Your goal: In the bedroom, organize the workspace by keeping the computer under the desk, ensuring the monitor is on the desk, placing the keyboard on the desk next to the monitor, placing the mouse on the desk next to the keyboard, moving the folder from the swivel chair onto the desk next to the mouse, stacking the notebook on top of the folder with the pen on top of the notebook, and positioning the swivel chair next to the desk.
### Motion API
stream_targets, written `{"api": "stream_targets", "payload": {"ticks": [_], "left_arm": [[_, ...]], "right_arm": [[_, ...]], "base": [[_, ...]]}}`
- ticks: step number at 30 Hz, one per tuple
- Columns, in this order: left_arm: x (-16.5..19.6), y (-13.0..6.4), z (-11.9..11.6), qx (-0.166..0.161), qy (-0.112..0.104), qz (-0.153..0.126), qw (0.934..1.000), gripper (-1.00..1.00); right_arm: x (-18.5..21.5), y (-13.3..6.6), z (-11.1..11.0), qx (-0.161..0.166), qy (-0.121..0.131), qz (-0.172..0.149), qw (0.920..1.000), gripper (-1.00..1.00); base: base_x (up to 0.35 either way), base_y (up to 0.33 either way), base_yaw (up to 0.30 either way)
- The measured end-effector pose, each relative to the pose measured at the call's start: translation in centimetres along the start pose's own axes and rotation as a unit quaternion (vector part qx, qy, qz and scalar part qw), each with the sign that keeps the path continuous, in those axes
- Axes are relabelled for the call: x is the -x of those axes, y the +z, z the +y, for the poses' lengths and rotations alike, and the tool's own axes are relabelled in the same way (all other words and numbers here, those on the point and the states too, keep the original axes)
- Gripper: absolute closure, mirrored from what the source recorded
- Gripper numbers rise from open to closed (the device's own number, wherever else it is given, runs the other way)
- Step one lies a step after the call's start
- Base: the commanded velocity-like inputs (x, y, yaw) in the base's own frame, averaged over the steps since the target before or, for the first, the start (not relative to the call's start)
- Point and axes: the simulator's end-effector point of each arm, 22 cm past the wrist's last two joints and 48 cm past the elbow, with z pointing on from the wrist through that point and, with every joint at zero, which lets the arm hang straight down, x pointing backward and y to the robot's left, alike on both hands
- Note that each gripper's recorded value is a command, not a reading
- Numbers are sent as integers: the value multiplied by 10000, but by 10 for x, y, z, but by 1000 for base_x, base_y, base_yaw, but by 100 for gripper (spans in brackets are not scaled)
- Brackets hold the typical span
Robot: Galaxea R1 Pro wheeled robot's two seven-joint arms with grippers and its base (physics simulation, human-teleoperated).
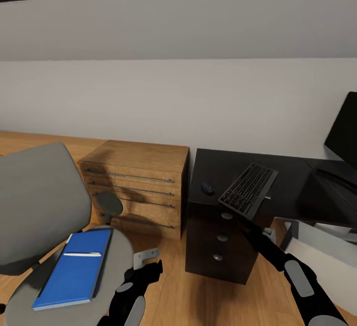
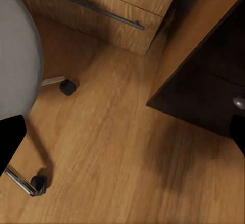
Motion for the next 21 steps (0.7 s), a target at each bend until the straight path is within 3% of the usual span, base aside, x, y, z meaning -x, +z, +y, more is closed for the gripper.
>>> {"api": "stream_targets", "payload": {"ticks": [21], "left_arm": [[29, -25, -7, -2, 0, 3, 10000, -100]], "right_arm": [[14, -4, 36, -5, 1, -18, 10000, -100]], "base": [[0, 0, 0]]}}
